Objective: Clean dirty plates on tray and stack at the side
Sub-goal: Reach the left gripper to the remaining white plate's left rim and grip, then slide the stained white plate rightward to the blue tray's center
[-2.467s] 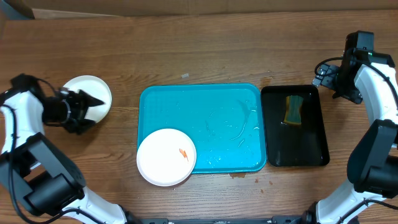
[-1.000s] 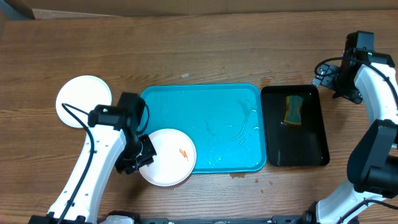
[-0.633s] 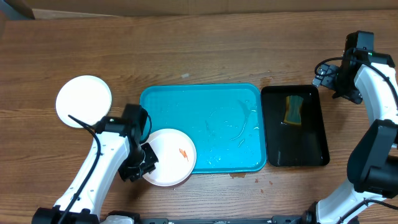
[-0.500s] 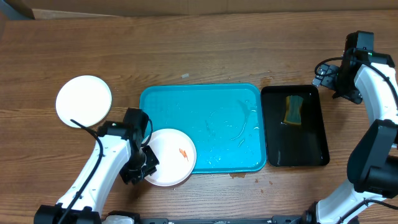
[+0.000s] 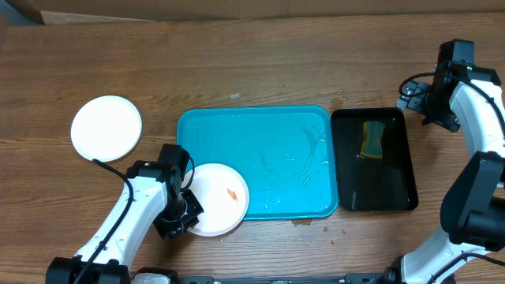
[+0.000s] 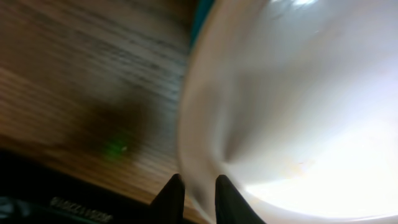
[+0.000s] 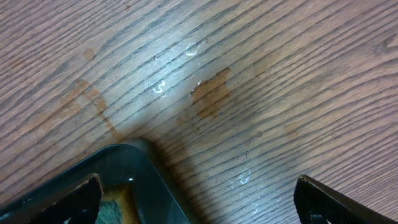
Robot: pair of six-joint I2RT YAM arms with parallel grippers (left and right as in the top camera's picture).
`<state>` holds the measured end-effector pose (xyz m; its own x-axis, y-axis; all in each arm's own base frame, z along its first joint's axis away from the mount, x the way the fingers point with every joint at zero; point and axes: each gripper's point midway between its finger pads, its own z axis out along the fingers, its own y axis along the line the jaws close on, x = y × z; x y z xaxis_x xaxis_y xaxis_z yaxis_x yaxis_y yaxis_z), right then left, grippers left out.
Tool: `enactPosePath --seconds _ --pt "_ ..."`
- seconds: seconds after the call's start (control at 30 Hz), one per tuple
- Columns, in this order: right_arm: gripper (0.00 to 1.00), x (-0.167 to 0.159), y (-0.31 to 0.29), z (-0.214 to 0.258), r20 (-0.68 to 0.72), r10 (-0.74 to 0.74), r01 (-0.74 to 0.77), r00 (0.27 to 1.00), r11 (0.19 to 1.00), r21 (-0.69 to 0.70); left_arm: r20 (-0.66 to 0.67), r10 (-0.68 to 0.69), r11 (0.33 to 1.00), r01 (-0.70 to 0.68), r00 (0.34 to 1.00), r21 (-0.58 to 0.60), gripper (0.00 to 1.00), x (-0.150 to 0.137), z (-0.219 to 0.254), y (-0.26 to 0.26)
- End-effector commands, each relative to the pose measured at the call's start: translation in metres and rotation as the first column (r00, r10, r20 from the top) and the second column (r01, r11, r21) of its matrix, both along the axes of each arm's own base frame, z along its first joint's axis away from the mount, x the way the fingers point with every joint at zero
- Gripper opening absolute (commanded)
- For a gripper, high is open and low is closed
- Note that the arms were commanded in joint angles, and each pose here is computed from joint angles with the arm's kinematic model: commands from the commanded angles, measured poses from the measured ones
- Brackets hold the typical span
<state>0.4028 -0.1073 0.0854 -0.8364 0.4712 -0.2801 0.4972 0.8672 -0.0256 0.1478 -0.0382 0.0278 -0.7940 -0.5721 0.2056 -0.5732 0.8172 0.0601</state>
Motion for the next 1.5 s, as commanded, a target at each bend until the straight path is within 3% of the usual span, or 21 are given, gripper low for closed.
enactPosePath --seconds 0.0,0.3,0.57,0.73,0.9,1.0,1.2,1.37,1.47 --pt "1.00 0.005 -0.002 0.016 0.046 -0.010 0.010 0.999 1.000 -0.010 0.006 0.033 0.996 -0.033 0.999 -0.089 0.14 0.002 -0.001 -0.015" --pt "1.00 0.005 -0.002 0.016 0.046 -0.010 0.011 0.999 1.000 -0.010 0.182 0.058 0.967 -0.011 0.982 -0.253 0.13 0.048 0.002 -0.044" --pt "1.00 0.005 -0.002 0.016 0.046 -0.010 0.010 0.999 1.000 -0.010 0.428 0.064 0.935 0.097 0.902 -0.343 0.29 0.109 0.018 -0.065" --pt "1.00 0.005 -0.002 0.016 0.046 -0.010 0.010 0.999 1.000 -0.010 0.490 -0.048 0.946 0.197 0.870 -0.257 0.36 0.126 0.044 -0.057" --pt "1.00 0.005 -0.002 0.016 0.046 -0.010 0.010 0.999 1.000 -0.010 0.523 -0.253 0.950 0.312 0.814 -0.027 0.27 0.140 0.068 -0.029" --pt "1.00 0.005 -0.002 0.016 0.046 -0.010 0.010 0.999 1.000 -0.010 0.495 -0.316 0.946 0.309 0.810 0.099 0.28 0.144 0.062 -0.008" --pt "1.00 0.005 -0.002 0.016 0.046 -0.010 0.010 0.999 1.000 -0.010 0.440 -0.382 0.921 0.376 0.813 0.104 0.38 0.152 0.033 -0.011" --pt "1.00 0.005 -0.002 0.016 0.046 -0.010 0.010 0.999 1.000 -0.010 0.412 -0.436 0.879 0.476 0.800 0.005 0.38 0.153 0.003 -0.035" --pt "1.00 0.005 -0.002 0.016 0.046 -0.010 0.010 0.999 1.000 -0.010 0.372 -0.445 0.875 0.483 0.814 -0.011 0.32 0.150 -0.014 -0.037"
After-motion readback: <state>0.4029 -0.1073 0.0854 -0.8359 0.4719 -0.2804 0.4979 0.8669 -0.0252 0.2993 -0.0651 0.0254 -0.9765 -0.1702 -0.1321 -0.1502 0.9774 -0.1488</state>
